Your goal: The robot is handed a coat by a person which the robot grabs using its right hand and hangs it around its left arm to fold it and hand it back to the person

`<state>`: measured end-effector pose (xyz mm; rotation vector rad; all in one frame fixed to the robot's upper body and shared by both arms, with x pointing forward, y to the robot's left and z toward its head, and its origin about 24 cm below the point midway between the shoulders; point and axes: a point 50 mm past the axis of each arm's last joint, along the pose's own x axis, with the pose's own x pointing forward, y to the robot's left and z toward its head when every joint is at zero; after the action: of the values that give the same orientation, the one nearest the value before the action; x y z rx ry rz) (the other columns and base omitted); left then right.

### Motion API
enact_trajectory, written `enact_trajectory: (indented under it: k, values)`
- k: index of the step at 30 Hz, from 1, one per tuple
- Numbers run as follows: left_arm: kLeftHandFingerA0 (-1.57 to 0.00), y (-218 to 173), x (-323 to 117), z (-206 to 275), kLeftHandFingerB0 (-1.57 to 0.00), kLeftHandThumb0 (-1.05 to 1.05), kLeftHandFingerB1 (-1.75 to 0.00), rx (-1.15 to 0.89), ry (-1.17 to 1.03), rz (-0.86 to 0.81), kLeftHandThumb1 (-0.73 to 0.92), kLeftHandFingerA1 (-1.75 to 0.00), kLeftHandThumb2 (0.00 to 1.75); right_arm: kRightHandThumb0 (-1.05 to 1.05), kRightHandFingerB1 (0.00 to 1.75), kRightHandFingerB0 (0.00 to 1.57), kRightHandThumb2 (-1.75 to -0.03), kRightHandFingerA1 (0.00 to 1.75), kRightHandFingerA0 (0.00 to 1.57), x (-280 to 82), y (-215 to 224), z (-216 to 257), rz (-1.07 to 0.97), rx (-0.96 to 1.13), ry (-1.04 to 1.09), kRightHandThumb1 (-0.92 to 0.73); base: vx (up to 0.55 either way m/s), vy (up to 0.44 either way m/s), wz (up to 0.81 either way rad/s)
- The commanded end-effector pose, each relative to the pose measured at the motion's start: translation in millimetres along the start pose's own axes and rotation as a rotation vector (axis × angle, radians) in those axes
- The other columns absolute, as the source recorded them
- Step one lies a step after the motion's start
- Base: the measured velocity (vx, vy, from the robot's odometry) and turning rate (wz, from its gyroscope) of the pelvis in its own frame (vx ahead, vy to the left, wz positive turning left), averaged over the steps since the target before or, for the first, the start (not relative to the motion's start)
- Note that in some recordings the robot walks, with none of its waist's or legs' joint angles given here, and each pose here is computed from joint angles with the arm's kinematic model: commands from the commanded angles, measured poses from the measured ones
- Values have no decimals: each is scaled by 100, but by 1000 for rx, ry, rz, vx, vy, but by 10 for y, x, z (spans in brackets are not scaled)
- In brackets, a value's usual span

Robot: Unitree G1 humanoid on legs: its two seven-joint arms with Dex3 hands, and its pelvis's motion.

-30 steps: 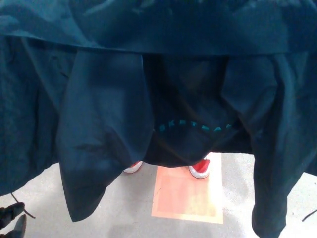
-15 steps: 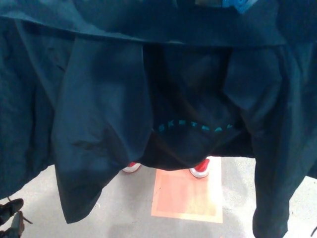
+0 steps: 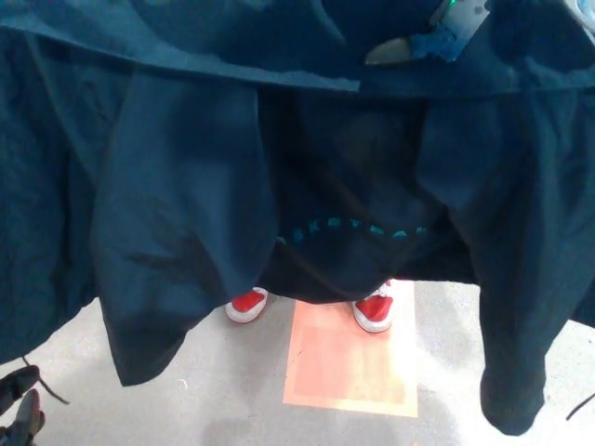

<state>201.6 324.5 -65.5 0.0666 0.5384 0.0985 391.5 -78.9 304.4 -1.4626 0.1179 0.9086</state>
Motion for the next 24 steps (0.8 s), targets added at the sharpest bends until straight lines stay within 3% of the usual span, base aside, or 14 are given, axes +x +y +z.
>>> enact_trajectory:
  k: [1,2,3,5,7,8,10,11,12,15,18,19,22,24]
  values:
    - [-14,42,-44,-13,-13,-71,-30,-22,-27,6,92,-31,67,-86,16,0,-103,20,0,81,53,41,76,-53,116,-59,0,0,0]
    - [0,36,-39,-15,0,-35,-48,-39,-29,12,58,-48,112,-86,23,6,-99,21,3,126,86,27,64,-90,138,-59,0,0,0]
    - [-7,31,-39,-15,-2,-72,-41,-41,-31,9,72,-45,105,-39,45,0,-96,48,0,153,104,16,30,-128,148,-30,0,0,0]
    - [-5,24,-38,-11,-4,-71,-39,-27,-32,5,73,-44,106,-93,44,75,-63,49,87,232,141,-20,-105,-189,189,-63,0,0,0]
    - [-5,24,-36,-2,-4,-72,-38,-15,-35,2,73,-44,107,-89,50,92,-63,53,109,274,170,-50,-165,-202,187,-68,0,0,0]
    - [-5,22,-32,8,-4,-74,-39,-11,-40,-1,71,-44,106,-76,42,62,-65,69,118,302,205,-75,-237,-239,173,-77,0,0,0]
    - [0,17,-33,23,0,-36,-48,16,-52,-1,54,-48,111,-62,40,52,-66,88,90,360,309,-139,-374,-328,149,-89,0,0,0]
    - [0,23,-42,19,0,-36,-48,26,-53,-1,54,-48,111,-50,57,42,-110,91,81,379,334,-154,-383,-329,149,-71,0,0,0]
    - [0,30,-50,16,0,-37,-48,27,-55,-4,53,-48,110,-54,46,62,-67,105,85,397,358,-177,-389,-322,150,-92,0,0,0]
    - [0,37,-61,15,0,-36,-47,52,-56,-11,54,-48,111,-39,43,53,-66,51,75,417,385,-214,-391,-316,160,-86,0,0,0]
    - [0,35,-63,12,0,-36,-48,65,-53,-9,53,-47,111,-35,94,75,-69,156,84,440,429,-279,-473,-272,124,-79,0,0,0]
    - [0,34,-61,10,0,-36,-48,50,-53,-9,53,-47,110,-39,67,71,-64,110,80,440,432,-299,-505,-244,113,-83,0,0,0]
    - [0,27,-53,6,0,-36,-48,16,-49,-12,53,-47,110,-39,92,70,-65,118,78,411,410,-330,-567,-183,91,-85,0,0,0]
    - [-1,7,-50,4,0,-36,-48,26,-49,-23,53,-48,111,-36,70,77,-66,80,87,366,365,-360,-635,-136,76,-88,0,0,0]
